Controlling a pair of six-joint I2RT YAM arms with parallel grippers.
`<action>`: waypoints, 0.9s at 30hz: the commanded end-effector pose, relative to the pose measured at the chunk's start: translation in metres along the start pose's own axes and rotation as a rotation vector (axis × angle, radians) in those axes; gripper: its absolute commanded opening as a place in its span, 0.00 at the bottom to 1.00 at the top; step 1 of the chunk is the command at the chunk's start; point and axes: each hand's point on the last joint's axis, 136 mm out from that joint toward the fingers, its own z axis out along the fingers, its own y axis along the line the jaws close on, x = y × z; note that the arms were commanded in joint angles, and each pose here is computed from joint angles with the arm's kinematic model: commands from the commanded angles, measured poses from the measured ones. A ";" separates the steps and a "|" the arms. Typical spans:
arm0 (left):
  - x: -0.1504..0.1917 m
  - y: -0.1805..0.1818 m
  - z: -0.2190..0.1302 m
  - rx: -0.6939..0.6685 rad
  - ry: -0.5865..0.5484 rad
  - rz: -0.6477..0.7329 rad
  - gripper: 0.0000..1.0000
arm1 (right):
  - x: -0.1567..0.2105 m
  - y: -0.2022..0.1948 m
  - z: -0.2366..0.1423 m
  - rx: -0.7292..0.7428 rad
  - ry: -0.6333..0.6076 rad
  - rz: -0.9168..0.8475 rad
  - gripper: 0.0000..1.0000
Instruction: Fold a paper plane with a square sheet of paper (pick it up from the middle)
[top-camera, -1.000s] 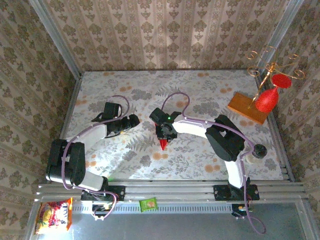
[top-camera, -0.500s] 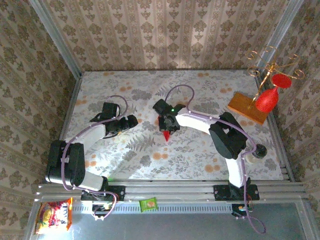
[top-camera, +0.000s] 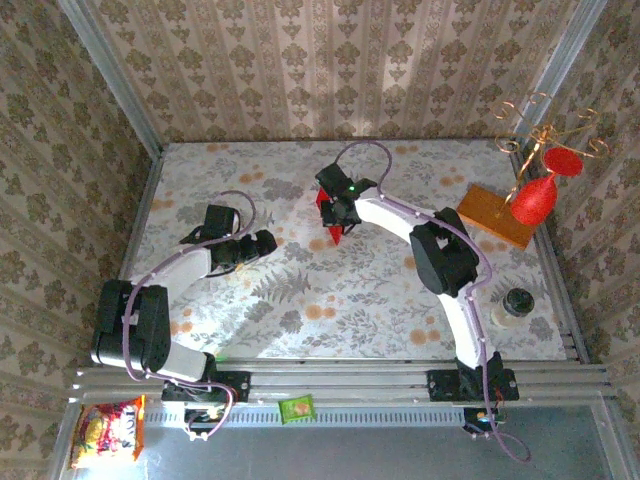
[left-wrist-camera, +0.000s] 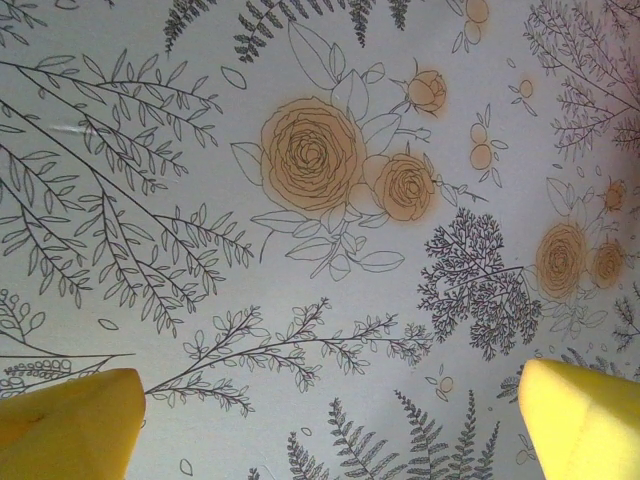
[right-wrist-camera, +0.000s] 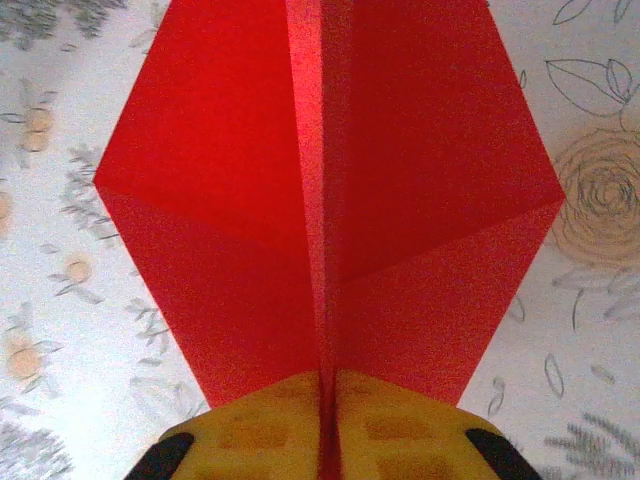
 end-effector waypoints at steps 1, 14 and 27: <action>0.003 0.002 0.003 0.002 0.022 0.010 0.97 | 0.002 -0.006 0.010 0.021 0.041 -0.043 0.14; 0.006 0.003 0.007 0.007 0.035 0.006 0.98 | 0.015 -0.010 0.033 0.043 0.106 -0.045 0.29; 0.006 0.002 0.009 0.009 0.040 0.010 0.98 | 0.026 -0.027 0.048 0.173 0.112 -0.084 0.44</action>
